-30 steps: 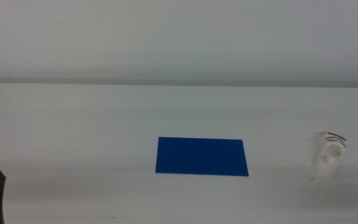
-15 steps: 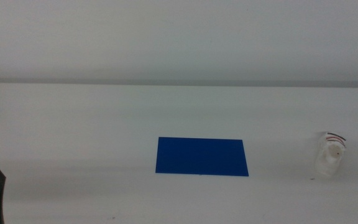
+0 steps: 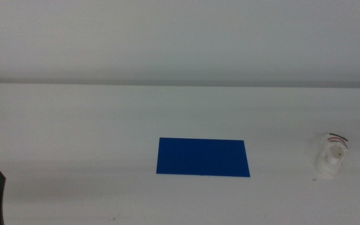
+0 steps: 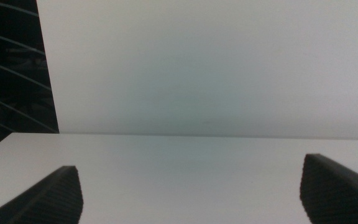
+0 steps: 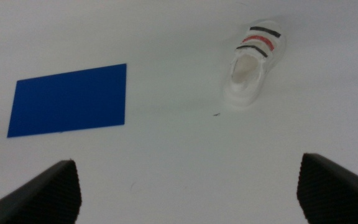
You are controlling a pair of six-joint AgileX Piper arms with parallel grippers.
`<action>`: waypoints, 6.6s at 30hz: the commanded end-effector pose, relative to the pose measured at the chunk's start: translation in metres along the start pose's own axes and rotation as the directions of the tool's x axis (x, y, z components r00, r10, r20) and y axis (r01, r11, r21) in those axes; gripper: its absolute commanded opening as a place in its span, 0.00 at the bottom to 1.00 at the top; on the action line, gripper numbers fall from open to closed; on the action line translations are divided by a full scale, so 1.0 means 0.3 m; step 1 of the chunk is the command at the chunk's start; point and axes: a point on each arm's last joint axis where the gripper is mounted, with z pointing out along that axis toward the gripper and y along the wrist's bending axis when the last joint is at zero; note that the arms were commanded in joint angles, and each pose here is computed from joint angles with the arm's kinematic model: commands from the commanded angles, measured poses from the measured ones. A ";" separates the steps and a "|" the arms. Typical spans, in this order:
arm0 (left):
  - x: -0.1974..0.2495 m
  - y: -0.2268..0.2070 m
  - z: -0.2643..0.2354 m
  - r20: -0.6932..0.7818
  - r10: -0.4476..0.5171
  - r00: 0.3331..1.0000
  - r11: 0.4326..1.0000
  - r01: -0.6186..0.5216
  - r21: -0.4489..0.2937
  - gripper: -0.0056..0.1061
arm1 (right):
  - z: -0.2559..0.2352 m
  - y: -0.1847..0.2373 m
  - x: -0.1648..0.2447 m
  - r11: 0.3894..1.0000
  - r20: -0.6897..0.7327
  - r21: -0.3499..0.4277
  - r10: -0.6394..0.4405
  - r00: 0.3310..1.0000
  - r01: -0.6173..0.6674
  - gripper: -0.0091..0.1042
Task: Use one arm to grab the shoe from the table and place it on the mat.
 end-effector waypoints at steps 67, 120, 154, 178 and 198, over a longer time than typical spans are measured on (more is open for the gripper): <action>0.036 0.003 -0.003 0.014 -0.008 1.000 1.000 0.008 -0.001 0.89 | 1.042 -0.225 -0.282 0.865 -0.538 0.442 0.469 0.701 -0.239 0.76; 0.035 0.003 -0.003 0.015 -0.008 1.000 1.000 0.008 -0.001 0.89 | 1.056 0.726 -0.134 0.584 -0.440 -0.503 -0.807 0.394 0.637 0.13; 0.035 0.003 -0.003 0.018 -0.008 1.000 1.000 0.008 0.000 0.89 | 1.098 0.715 -0.109 0.002 -0.072 -0.682 -0.995 -0.065 0.731 0.06; 0.035 0.003 -0.003 0.018 -0.006 1.000 1.000 0.006 0.000 0.89 | 1.168 0.707 -0.067 0.089 -0.139 -0.680 -0.990 -0.009 0.728 0.13; 0.035 0.003 -0.003 0.018 -0.008 1.000 1.000 0.008 0.000 0.89 | 0.508 0.663 -0.379 0.333 0.080 -0.356 -0.920 0.383 0.873 0.90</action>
